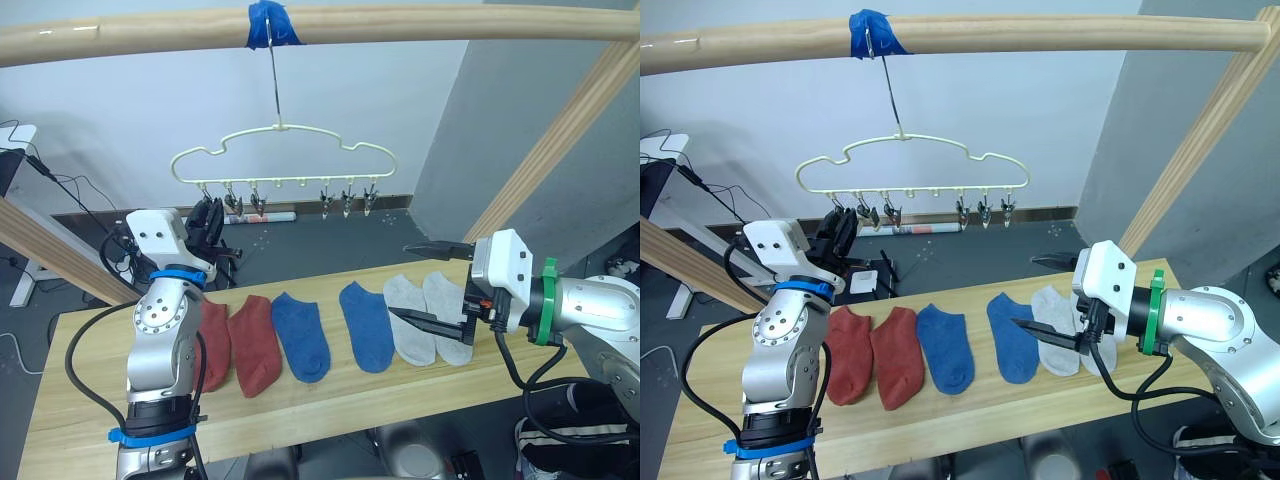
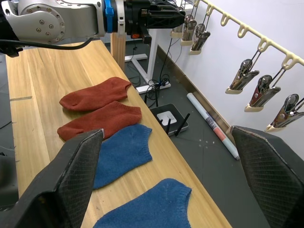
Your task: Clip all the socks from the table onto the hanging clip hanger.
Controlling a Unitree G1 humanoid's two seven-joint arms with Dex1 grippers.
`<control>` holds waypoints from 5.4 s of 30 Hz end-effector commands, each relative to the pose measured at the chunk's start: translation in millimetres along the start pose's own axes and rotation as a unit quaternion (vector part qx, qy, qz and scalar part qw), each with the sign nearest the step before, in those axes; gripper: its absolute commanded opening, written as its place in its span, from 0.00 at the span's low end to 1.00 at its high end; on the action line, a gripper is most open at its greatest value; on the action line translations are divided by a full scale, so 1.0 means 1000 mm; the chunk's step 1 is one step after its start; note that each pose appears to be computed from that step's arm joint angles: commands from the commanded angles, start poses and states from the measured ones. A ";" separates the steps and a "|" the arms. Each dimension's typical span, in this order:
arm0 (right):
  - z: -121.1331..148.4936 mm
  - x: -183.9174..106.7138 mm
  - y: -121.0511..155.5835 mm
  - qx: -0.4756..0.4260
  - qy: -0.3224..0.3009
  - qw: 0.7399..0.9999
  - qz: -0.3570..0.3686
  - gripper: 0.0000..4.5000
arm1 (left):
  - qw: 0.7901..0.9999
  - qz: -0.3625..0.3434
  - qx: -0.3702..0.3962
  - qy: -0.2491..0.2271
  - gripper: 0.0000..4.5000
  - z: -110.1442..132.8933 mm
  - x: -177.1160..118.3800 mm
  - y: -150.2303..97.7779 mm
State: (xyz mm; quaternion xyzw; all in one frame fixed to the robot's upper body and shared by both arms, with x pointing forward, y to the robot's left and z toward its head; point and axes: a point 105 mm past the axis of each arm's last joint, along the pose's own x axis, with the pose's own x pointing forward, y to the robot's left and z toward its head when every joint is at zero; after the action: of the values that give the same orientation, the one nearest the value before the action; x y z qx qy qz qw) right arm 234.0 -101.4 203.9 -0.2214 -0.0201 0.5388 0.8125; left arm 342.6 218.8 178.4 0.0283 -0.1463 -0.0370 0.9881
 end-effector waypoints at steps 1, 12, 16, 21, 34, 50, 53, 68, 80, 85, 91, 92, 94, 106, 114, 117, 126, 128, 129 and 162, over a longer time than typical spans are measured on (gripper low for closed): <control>0.005 0.000 0.003 -0.015 -0.010 1.000 0.003 1.00 | 1.000 -0.002 0.016 -0.026 0.09 0.013 0.001 -0.001; 0.004 -0.001 0.003 -0.015 -0.009 1.000 0.004 1.00 | 0.999 0.003 0.011 -0.033 0.49 0.016 0.002 0.001; 0.004 -0.001 0.003 -0.015 -0.008 1.000 0.003 1.00 | 0.999 0.006 0.011 -0.031 0.49 0.017 0.002 0.001; 0.004 -0.001 0.003 -0.015 -0.008 1.000 0.004 1.00 | 0.999 0.004 0.011 -0.032 0.49 0.019 0.003 -0.001; 0.004 -0.001 0.003 -0.013 -0.008 1.000 0.004 1.00 | 0.999 -0.005 0.011 -0.034 0.29 0.022 0.005 -0.006; -0.060 -0.015 -0.013 0.044 0.099 0.987 -0.115 1.00 | 0.999 -0.026 0.033 -0.034 0.00 0.023 -0.001 -0.009; -0.103 -0.030 -0.022 0.078 0.146 0.960 -0.226 1.00 | 0.998 -0.043 0.037 -0.031 0.00 0.024 -0.004 -0.015; -0.209 -0.015 -0.043 0.154 0.186 0.892 -0.382 1.00 | 0.997 -0.060 0.038 -0.016 0.00 0.029 -0.012 -0.017; -0.262 -0.013 -0.047 0.276 0.228 0.835 -0.418 0.87 | 0.996 -0.073 0.041 -0.006 0.00 0.031 -0.016 -0.016; -0.262 -0.013 -0.041 0.282 0.228 0.835 -0.413 0.50 | 0.995 -0.092 0.026 -0.001 0.00 0.032 -0.018 -0.018; -0.261 -0.015 -0.035 0.272 0.231 0.844 -0.400 0.04 | 0.992 -0.127 0.004 0.012 0.00 0.035 -0.020 -0.018; -0.259 -0.018 -0.035 0.264 0.231 0.848 -0.397 0.01 | 0.991 -0.136 -0.002 0.015 0.00 0.035 -0.021 -0.020; -0.248 -0.023 -0.038 0.236 0.225 0.864 -0.383 0.01 | 0.986 -0.163 -0.023 0.026 0.00 0.037 -0.023 -0.024; -0.110 0.024 -0.022 0.042 0.079 0.982 -0.167 0.01 | 0.961 -0.232 -0.132 0.067 0.00 0.048 -0.026 -0.036; -0.057 0.079 0.014 0.036 -0.002 0.998 -0.054 0.01 | 0.950 -0.242 -0.183 0.076 0.00 0.057 -0.025 -0.042; -0.045 0.104 0.022 0.039 -0.027 0.998 -0.032 0.01 | 0.945 -0.248 -0.199 0.077 0.00 0.059 -0.026 -0.046; -0.030 0.139 0.024 0.047 -0.064 0.996 -0.031 0.01 | 0.940 -0.252 -0.213 0.087 0.00 0.058 -0.030 -0.051; -0.027 0.141 0.022 0.047 -0.072 0.996 -0.038 0.01 | 0.939 -0.253 -0.215 0.089 0.00 0.057 -0.031 -0.051; -0.024 0.143 0.021 0.046 -0.080 0.995 -0.042 0.01 | 0.939 -0.254 -0.215 0.090 0.00 0.057 -0.032 -0.052; 0.005 0.162 0.024 0.050 -0.140 0.988 -0.036 0.00 | 0.947 -0.231 -0.205 0.090 0.47 0.050 -0.033 -0.046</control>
State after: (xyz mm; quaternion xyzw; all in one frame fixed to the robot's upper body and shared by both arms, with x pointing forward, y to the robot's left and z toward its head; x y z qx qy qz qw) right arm 284.4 46.7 153.6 -0.1042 -0.0882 0.5285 0.8379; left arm 299.4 175.1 205.2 -0.1529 -0.0164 -0.2838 0.9465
